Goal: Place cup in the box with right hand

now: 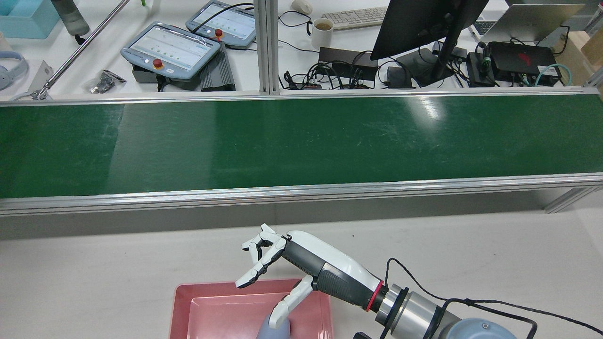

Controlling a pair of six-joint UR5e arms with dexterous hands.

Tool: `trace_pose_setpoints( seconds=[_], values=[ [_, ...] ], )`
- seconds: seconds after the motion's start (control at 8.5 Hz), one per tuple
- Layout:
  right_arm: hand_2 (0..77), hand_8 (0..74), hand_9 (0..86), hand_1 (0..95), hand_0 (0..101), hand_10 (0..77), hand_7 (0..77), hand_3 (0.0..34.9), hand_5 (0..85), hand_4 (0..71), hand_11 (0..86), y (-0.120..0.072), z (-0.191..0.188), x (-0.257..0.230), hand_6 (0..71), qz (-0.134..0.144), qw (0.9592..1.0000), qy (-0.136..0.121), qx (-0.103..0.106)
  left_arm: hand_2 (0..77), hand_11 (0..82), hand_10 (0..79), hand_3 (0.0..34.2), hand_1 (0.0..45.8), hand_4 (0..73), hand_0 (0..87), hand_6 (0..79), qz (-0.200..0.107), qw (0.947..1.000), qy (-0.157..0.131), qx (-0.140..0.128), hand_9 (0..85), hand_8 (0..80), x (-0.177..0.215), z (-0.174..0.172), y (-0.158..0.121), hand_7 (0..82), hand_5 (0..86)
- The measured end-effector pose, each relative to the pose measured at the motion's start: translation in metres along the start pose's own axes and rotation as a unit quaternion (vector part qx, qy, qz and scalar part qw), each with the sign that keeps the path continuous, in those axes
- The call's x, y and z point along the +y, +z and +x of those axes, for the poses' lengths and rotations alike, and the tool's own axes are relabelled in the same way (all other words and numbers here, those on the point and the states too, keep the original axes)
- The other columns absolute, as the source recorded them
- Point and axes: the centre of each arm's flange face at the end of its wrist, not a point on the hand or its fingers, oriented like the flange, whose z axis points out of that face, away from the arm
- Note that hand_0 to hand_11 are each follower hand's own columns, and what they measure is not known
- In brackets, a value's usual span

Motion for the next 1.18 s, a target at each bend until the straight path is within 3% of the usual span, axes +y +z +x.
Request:
trace_pose_setpoints(
  seconds=[0.24, 0.35, 0.47, 0.59, 0.71, 0.82, 0.94, 1.06, 1.18],
  values=[
    [1.6, 4.9, 18.5, 0.5, 35, 0.5, 48.0, 0.0, 0.5, 51.8, 0.5, -0.023, -0.056, -0.016, 6.5, 0.013, 0.9994, -0.016, -0.027, 0.5, 0.0, 0.0, 0.0, 0.5, 0.0, 0.0, 0.0, 0.000, 1.0000, 0.000, 0.000, 0.0, 0.0, 0.000, 0.000, 0.000, 0.0, 0.0],
    [1.6, 7.1, 19.1, 1.1, 38, 0.5, 46.9, 0.0, 0.5, 51.8, 0.5, -0.040, -0.100, -0.036, 8.2, 0.024, 0.9983, -0.027, -0.046, 0.5, 0.0, 0.0, 0.0, 0.5, 0.0, 0.0, 0.0, 0.000, 1.0000, 0.000, 0.000, 0.0, 0.0, 0.000, 0.000, 0.000, 0.0, 0.0],
    [1.6, 8.2, 21.8, 1.6, 53, 0.5, 54.5, 0.0, 1.1, 51.8, 0.5, -0.056, -0.133, -0.062, 9.8, 0.044, 0.9970, -0.021, -0.060, 0.5, 0.0, 0.0, 0.0, 0.5, 0.0, 0.0, 0.0, 0.000, 1.0000, 0.000, 0.000, 0.0, 0.0, 0.000, 0.000, 0.000, 0.0, 0.0],
    [1.6, 10.4, 23.5, 16.4, 68, 4.4, 55.1, 0.0, 11.5, 51.8, 1.1, -0.075, -0.169, -0.093, 12.5, 0.073, 0.9937, -0.011, -0.084, 0.5, 0.0, 0.0, 0.0, 0.5, 0.0, 0.0, 0.0, 0.000, 1.0000, 0.000, 0.000, 0.5, 0.0, 0.000, 0.000, 0.000, 0.0, 0.0],
    [12.0, 6.5, 17.5, 31.6, 80, 1.1, 44.2, 0.0, 11.5, 51.8, 2.7, -0.092, -0.203, -0.120, 8.7, 0.101, 0.9880, -0.011, -0.116, 0.5, 0.0, 0.0, 0.0, 0.5, 0.0, 0.0, 0.0, 0.000, 1.0000, 0.000, 0.000, 0.0, 0.0, 0.000, 0.000, 0.000, 0.0, 0.0],
    [13.6, 6.5, 14.7, 16.9, 68, 1.6, 38.2, 0.0, 11.5, 51.8, 7.1, -0.103, -0.234, -0.148, 8.7, 0.125, 0.9802, -0.008, -0.153, 0.5, 0.0, 0.0, 0.0, 0.5, 0.0, 0.0, 0.0, -0.001, 1.0000, 0.000, 0.000, 0.0, 0.0, 0.000, 0.000, 0.000, 0.0, 0.0],
    [3.8, 6.5, 14.2, 11.5, 53, 2.2, 35.5, 0.0, 11.5, 51.8, 3.8, -0.105, -0.252, -0.185, 6.5, 0.140, 0.9726, 0.015, -0.185, 0.5, 0.0, 0.0, 0.0, 0.5, 0.0, 0.0, 0.0, -0.001, 1.0000, 0.000, 0.000, 0.0, 0.0, 0.000, 0.000, 0.000, 0.0, 0.0],
    [1.1, 7.1, 16.4, 1.1, 49, 3.3, 38.2, 0.1, 7.1, 51.8, 4.4, -0.107, -0.264, -0.227, 8.2, 0.152, 0.9655, 0.040, -0.207, 0.5, 0.0, 0.0, 0.0, 0.5, 0.0, 0.0, 0.0, 0.000, 1.0000, 0.000, 0.000, 0.0, 0.0, 0.000, 0.000, 0.000, 0.0, 0.0],
    [1.1, 7.1, 16.4, 3.8, 49, 3.3, 39.3, 0.1, 1.1, 51.8, 4.4, -0.116, -0.281, -0.265, 9.8, 0.167, 0.9594, 0.052, -0.222, 0.5, 0.0, 0.0, 0.0, 0.5, 0.0, 0.0, 0.0, -0.001, 1.0000, 0.000, 0.000, 0.0, 0.0, 0.000, 0.000, 0.000, 0.0, 0.0]
  ],
)
